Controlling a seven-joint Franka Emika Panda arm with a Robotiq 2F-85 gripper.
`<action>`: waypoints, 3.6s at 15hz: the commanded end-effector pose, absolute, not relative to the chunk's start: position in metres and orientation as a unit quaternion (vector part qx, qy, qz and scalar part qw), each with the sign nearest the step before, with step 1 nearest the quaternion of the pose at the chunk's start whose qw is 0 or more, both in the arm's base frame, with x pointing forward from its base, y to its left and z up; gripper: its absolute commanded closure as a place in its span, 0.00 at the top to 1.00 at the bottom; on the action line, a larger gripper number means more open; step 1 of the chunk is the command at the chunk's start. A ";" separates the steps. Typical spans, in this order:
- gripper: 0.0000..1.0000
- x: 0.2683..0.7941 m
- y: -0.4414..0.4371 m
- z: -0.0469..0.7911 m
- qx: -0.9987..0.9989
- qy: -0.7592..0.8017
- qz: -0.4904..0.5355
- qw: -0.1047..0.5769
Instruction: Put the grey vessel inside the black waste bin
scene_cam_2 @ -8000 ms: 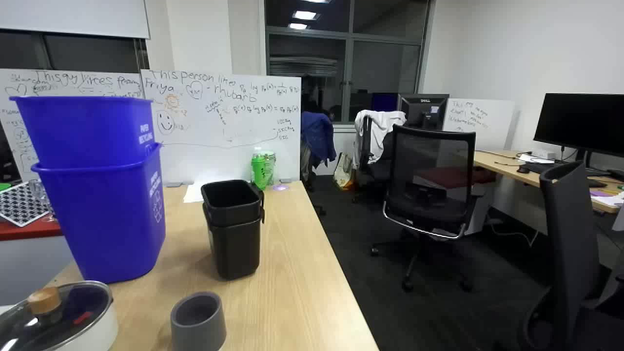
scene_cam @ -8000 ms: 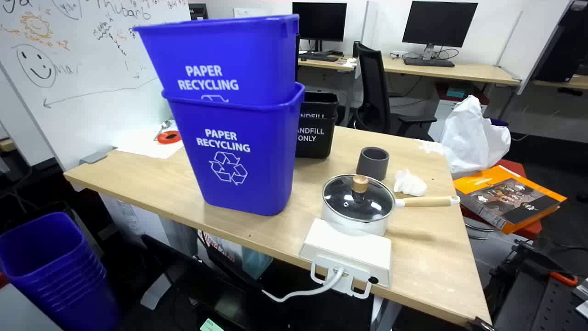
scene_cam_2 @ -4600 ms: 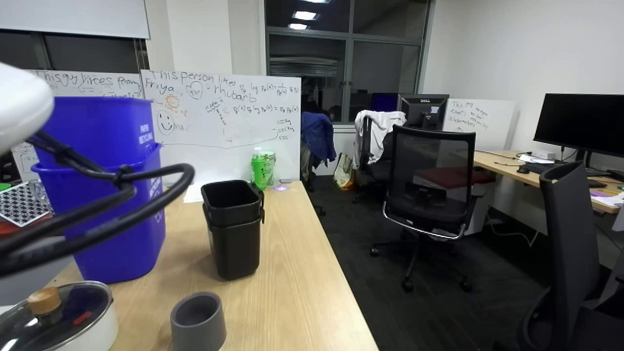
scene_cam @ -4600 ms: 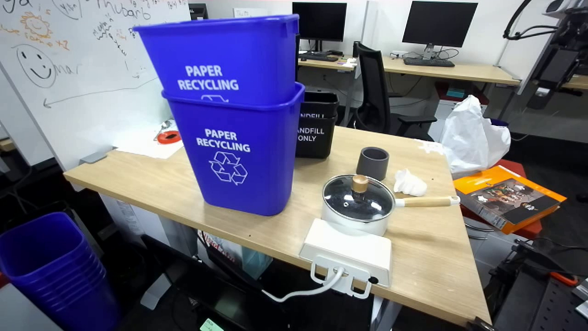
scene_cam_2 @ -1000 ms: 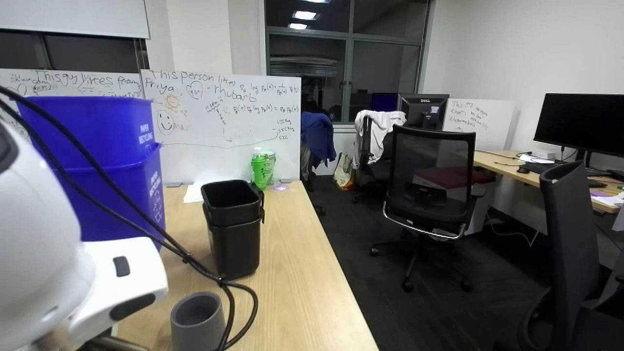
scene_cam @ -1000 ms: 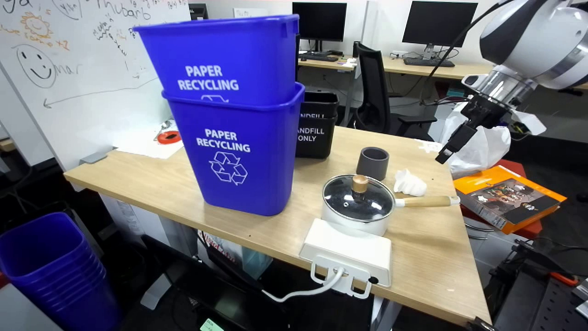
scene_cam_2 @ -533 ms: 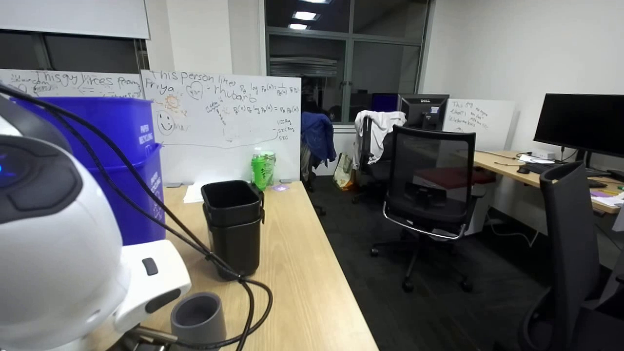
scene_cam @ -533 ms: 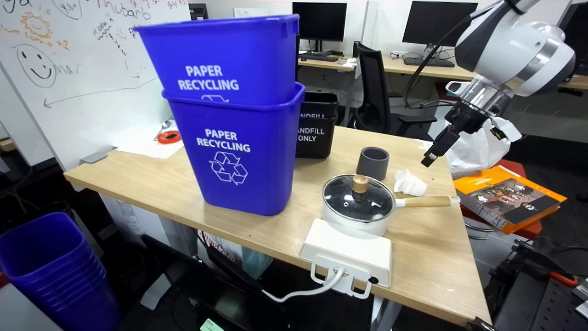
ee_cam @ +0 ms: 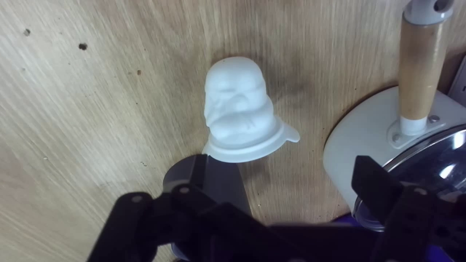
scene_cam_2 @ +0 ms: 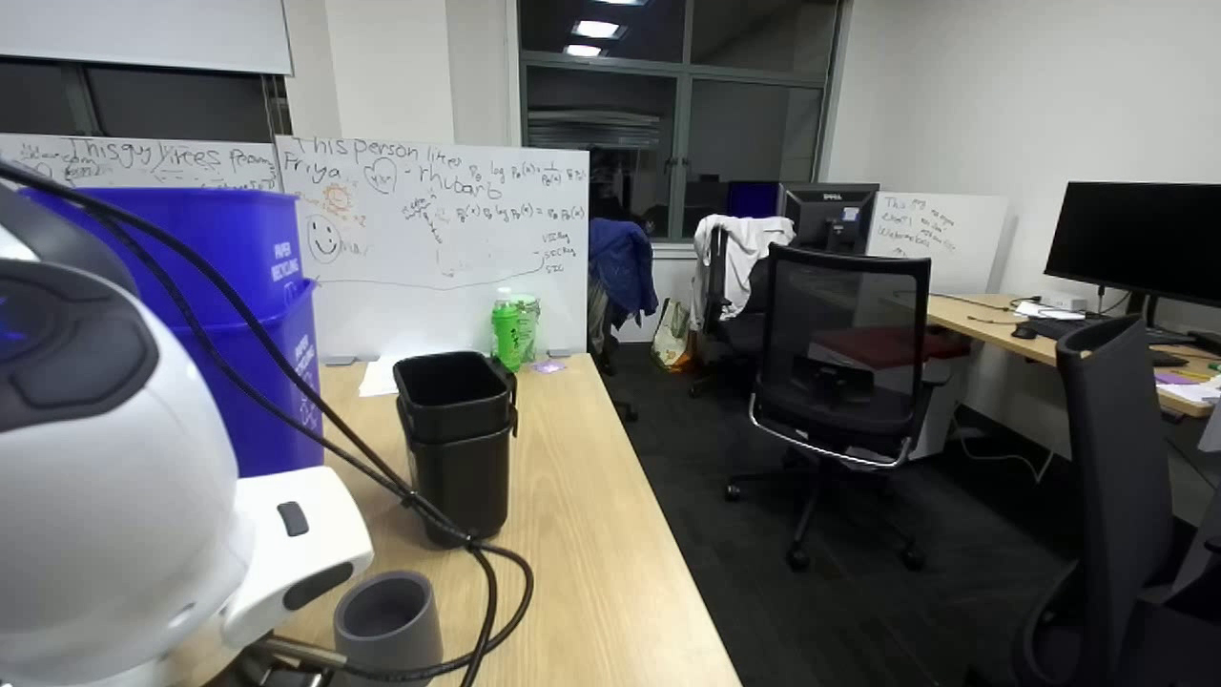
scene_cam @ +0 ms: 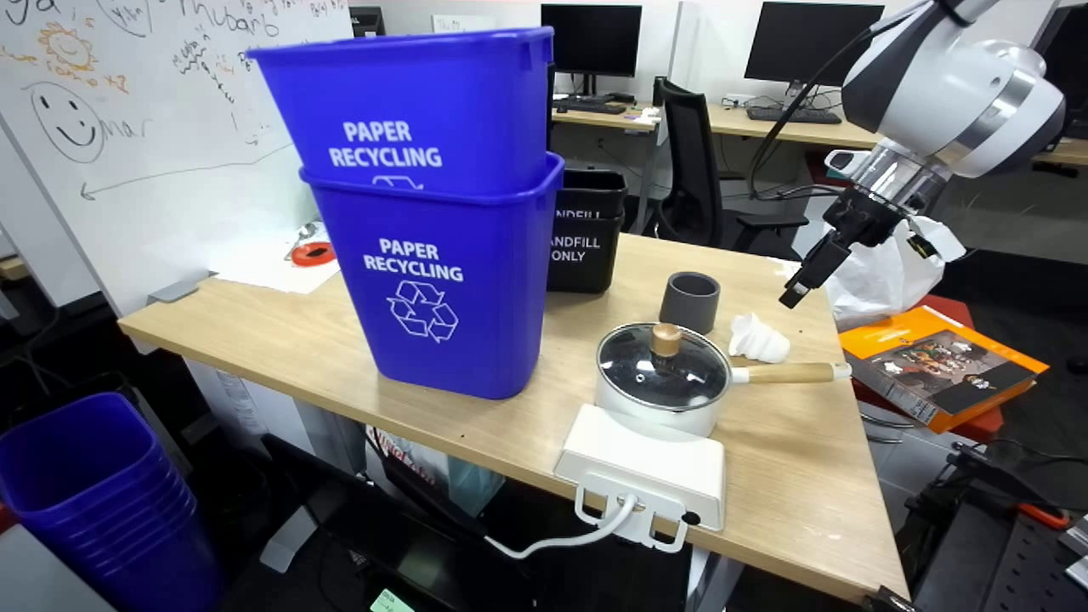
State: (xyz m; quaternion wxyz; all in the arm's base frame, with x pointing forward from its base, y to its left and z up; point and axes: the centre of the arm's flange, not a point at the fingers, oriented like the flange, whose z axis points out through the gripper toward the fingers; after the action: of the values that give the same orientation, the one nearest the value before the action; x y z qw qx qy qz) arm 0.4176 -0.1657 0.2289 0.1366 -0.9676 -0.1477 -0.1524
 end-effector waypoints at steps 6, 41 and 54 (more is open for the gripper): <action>1.00 0.444 -0.159 0.215 -0.965 -0.158 -0.169 0.125; 1.00 0.537 -0.178 0.212 -0.949 -0.217 -0.223 0.041; 1.00 0.525 -0.172 0.151 -0.935 -0.250 -0.252 0.021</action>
State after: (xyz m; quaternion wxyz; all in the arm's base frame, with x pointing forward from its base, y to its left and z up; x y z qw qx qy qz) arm 0.5247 -0.1685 0.1641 0.0337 -0.9403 -0.2408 -0.2382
